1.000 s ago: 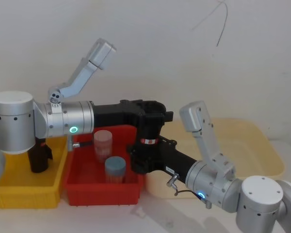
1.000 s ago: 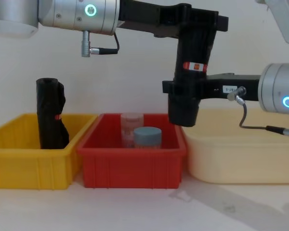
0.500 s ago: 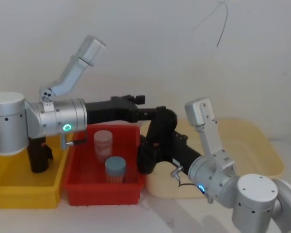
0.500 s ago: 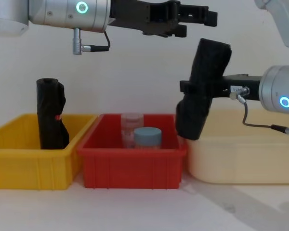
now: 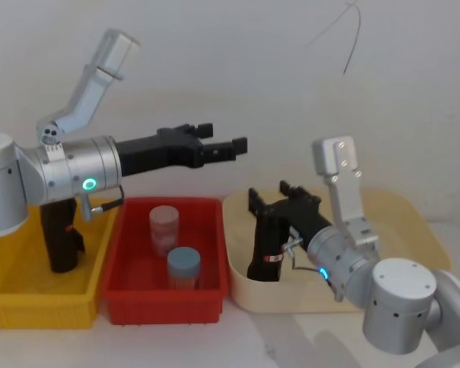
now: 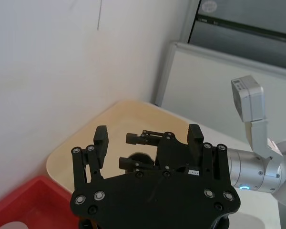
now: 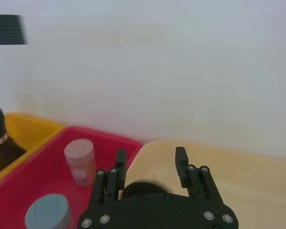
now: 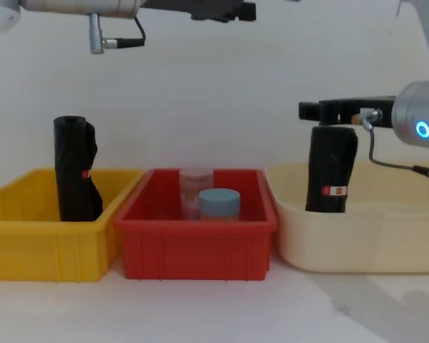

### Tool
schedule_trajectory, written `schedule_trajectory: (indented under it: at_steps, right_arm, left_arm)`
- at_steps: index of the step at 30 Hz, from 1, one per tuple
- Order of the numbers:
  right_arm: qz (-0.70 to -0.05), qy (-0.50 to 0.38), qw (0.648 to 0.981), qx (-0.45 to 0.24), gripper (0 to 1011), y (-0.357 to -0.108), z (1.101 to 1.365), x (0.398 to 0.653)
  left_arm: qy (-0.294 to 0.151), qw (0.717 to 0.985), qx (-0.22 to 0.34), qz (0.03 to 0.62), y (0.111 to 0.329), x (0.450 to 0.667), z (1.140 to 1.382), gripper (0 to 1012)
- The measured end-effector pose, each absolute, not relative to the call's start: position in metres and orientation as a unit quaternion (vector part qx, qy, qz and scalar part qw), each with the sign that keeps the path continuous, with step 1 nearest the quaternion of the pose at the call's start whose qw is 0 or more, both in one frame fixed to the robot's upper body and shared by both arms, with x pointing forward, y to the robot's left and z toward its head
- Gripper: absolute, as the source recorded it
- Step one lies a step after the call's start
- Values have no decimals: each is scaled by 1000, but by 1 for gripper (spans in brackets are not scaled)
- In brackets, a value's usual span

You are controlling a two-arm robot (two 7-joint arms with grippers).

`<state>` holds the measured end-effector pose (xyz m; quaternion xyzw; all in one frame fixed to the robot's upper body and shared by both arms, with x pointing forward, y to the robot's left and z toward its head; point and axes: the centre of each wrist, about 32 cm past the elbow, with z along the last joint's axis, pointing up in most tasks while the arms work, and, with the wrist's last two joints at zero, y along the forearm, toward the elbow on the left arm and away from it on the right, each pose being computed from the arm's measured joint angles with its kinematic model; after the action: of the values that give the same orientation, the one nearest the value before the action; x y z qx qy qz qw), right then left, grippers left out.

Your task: Pick up the garbage bag with the one hand and transfer it to the other hand.

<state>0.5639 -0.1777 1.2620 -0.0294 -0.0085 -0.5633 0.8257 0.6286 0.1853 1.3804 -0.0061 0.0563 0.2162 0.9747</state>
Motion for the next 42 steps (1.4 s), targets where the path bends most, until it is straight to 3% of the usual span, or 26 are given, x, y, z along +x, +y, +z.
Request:
schedule_trajectory:
  at_steps: [12,21,37,42]
  right_arm:
    - [-604,16,797,9,618,-182,1284,571]
    - [-619,-17,785,15,618,-190,1285,571]
    - [-574,-107,811,-21,618,-210,1267,551]
    - [-554,-128,822,-33,753,-215,1261,542]
  left_arm:
    - [58,968,-41,239,195,619,1388,1000]
    - [75,955,-45,284,204,606,1382,1000]
    - [121,911,-25,393,216,577,1347,1000]
    - [136,895,-15,424,219,569,1335,1000]
